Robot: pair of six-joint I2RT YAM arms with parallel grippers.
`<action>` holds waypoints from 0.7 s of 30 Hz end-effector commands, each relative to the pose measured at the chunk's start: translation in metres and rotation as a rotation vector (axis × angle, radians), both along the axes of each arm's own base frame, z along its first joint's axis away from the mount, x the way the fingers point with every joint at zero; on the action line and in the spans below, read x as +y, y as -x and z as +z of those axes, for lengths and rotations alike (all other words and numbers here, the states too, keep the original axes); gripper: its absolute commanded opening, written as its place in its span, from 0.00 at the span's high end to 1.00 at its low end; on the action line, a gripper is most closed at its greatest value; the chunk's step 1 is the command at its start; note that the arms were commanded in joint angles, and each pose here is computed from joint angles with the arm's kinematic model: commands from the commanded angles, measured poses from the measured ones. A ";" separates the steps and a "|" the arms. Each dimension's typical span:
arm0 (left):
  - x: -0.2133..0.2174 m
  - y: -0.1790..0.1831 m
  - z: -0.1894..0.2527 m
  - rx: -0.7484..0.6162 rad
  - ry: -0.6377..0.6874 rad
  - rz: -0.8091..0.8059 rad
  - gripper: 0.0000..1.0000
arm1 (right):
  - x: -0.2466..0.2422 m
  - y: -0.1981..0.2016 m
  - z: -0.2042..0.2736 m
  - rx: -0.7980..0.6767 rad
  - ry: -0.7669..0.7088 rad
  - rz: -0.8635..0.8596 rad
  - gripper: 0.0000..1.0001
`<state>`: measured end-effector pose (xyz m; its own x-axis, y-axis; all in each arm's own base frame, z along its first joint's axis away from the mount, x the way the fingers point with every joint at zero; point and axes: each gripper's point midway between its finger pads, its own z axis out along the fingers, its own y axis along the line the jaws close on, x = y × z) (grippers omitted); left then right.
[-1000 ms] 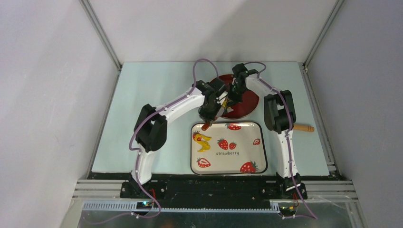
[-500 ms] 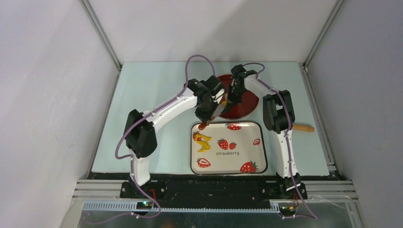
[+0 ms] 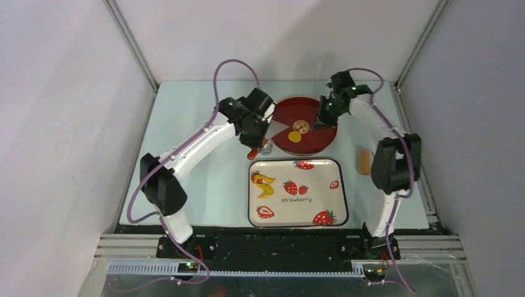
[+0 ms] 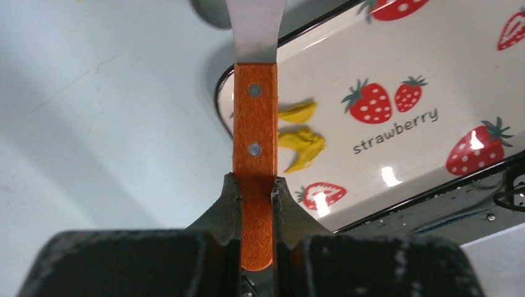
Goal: Roll out the dumpling wrappers from the dough
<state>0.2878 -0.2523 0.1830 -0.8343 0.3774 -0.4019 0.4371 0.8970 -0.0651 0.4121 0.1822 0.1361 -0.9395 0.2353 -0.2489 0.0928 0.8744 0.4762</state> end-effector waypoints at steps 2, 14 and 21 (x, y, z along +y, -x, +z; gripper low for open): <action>0.043 -0.001 0.016 -0.064 0.040 0.127 1.00 | -0.032 0.033 0.025 -0.035 -0.031 -0.050 0.83; 0.140 0.029 -0.052 -0.023 0.055 0.437 1.00 | -0.103 0.120 -0.008 0.002 0.028 -0.151 0.64; 0.143 0.036 -0.102 0.038 0.047 0.523 1.00 | -0.125 0.145 -0.013 -0.052 0.043 -0.216 0.43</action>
